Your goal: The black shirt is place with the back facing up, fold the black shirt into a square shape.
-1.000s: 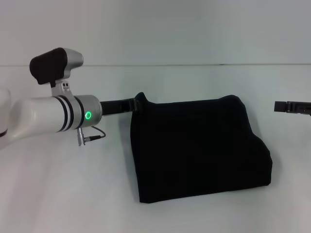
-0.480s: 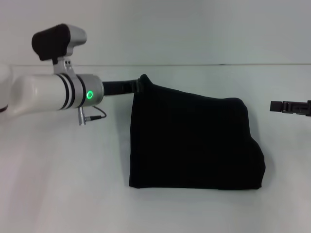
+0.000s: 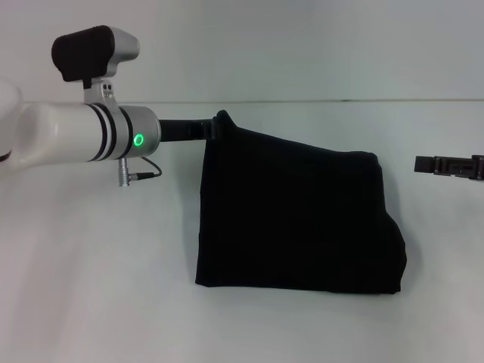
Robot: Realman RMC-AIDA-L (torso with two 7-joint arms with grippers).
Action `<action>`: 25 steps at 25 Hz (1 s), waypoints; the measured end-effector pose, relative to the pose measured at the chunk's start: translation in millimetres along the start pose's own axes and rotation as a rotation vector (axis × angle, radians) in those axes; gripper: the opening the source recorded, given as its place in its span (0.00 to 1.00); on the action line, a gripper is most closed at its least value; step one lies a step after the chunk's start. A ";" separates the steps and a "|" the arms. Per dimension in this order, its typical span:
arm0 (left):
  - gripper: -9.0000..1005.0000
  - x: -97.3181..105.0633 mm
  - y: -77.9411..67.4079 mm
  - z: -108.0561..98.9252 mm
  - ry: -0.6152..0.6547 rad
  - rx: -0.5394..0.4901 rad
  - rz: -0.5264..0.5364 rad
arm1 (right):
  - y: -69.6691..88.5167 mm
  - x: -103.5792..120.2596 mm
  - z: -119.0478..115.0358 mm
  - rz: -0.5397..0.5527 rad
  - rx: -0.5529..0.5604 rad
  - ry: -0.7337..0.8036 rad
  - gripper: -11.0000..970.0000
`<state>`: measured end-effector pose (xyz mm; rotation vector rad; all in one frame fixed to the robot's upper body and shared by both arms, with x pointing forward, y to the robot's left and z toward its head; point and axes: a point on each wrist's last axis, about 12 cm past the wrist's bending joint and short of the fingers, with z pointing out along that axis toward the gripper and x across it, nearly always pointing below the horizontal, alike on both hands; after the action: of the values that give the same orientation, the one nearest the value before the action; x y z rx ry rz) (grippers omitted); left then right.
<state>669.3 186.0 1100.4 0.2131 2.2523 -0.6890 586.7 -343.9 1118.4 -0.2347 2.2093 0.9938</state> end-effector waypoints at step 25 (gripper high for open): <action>0.02 -3.7 8.0 -4.0 -0.004 -0.032 0.012 | -0.3 3.0 0.0 0.006 -0.002 0.005 0.76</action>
<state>672.2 195.1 1102.0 0.2101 2.2549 -0.6464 584.6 -343.8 1116.3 -0.2323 2.2150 0.9991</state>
